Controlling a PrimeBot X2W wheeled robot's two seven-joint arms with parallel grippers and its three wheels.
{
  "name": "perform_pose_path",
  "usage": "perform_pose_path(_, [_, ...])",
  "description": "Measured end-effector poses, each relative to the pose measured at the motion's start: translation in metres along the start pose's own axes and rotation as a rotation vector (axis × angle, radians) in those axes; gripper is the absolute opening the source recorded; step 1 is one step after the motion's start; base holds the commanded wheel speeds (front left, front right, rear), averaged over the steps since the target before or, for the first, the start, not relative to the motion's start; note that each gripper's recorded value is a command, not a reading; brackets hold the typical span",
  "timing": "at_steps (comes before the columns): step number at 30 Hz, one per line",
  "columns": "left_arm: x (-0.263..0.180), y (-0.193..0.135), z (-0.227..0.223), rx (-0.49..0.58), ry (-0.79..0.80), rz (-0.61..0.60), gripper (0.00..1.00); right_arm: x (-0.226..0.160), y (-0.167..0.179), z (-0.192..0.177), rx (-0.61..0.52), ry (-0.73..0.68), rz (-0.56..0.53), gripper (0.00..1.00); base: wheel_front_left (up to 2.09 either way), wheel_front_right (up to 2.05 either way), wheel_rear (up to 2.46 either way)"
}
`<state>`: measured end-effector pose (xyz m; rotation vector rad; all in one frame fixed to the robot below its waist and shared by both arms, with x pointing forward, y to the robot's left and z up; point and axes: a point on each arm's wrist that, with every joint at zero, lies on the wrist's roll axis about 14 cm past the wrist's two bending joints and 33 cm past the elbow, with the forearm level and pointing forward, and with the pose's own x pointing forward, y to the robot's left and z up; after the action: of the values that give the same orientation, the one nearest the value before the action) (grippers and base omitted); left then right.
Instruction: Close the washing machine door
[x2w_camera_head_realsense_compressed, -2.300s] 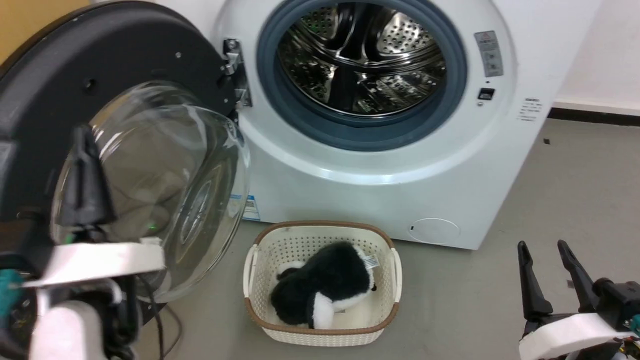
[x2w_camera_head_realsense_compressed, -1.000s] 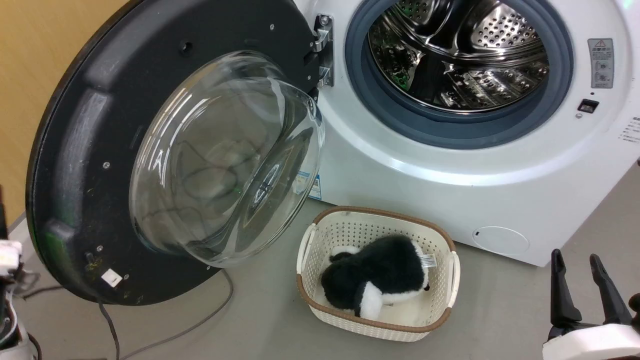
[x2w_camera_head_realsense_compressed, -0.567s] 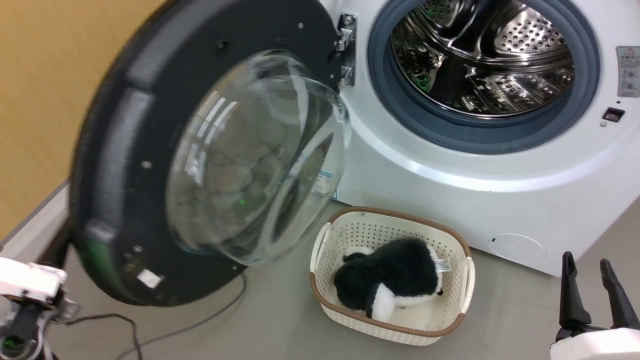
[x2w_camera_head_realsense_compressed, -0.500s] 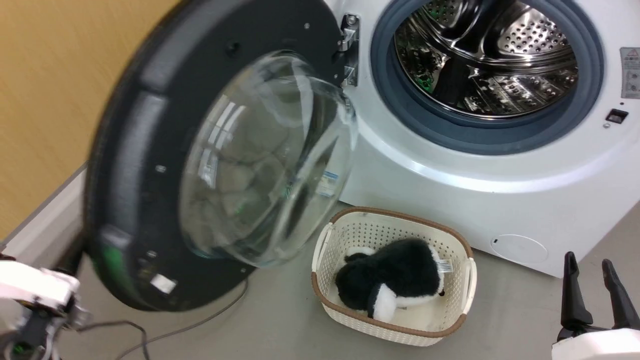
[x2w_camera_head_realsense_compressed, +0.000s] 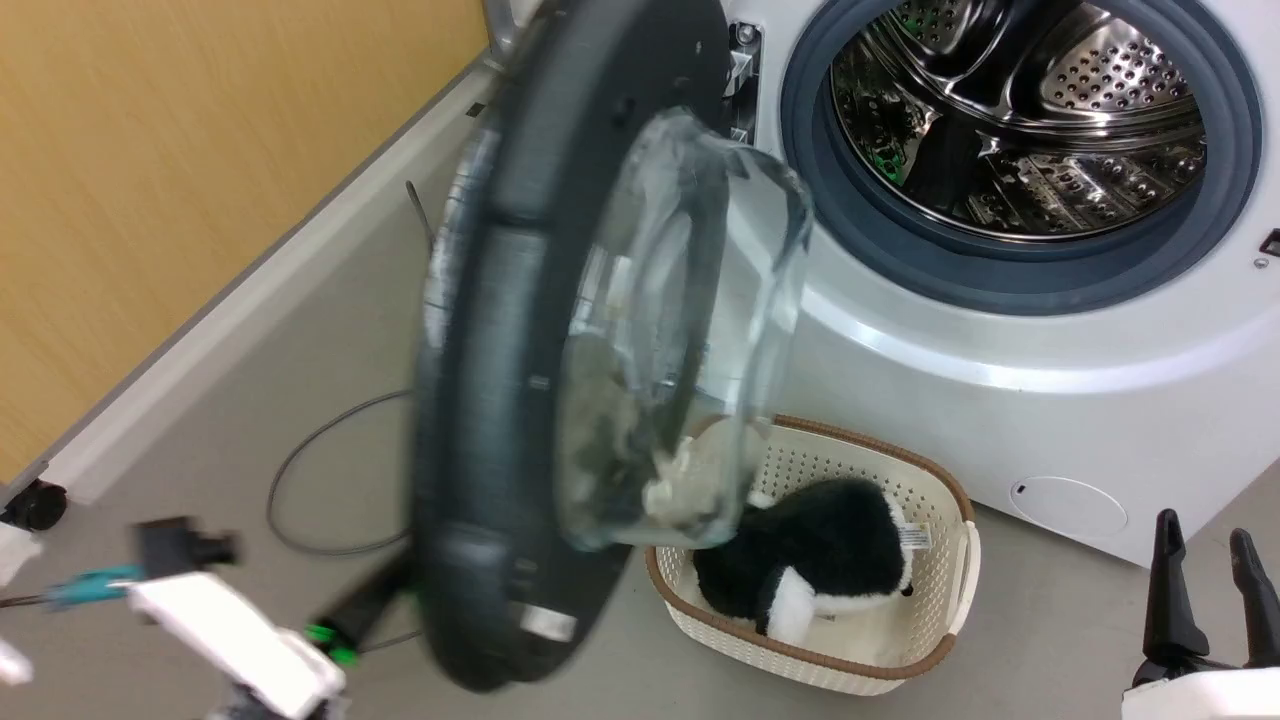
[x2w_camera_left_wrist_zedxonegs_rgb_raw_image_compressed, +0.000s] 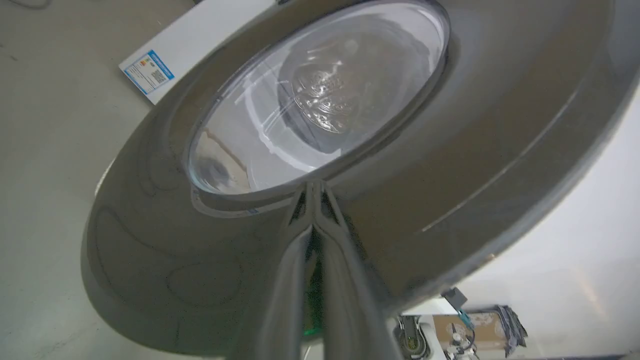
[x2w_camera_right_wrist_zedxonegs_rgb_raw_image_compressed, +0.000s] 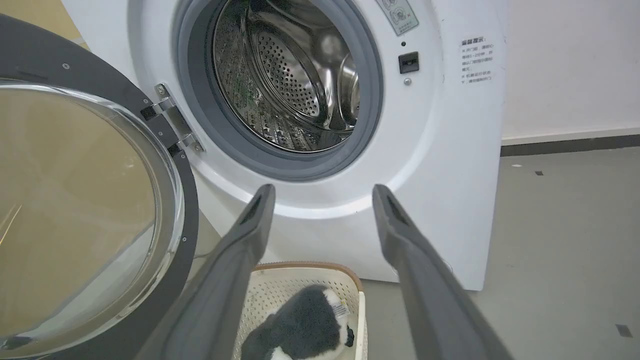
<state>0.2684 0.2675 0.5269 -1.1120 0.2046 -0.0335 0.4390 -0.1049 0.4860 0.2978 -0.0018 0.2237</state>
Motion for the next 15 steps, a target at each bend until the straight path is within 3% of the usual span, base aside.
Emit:
perform_pose_path(8, [0.027, -0.054, -0.089, -0.057, 0.298, -0.198, 0.00, -0.008, -0.017, 0.006, 0.005, -0.025, -0.050, 1.00, 0.00, 0.00, 0.00])
perform_pose_path(15, [0.058, -0.092, -0.141, -0.070, 0.418, -0.309, 0.00, -0.026, -0.045, 0.014, -0.002, -0.049, -0.134, 1.00, 0.00, 0.00, 0.00])
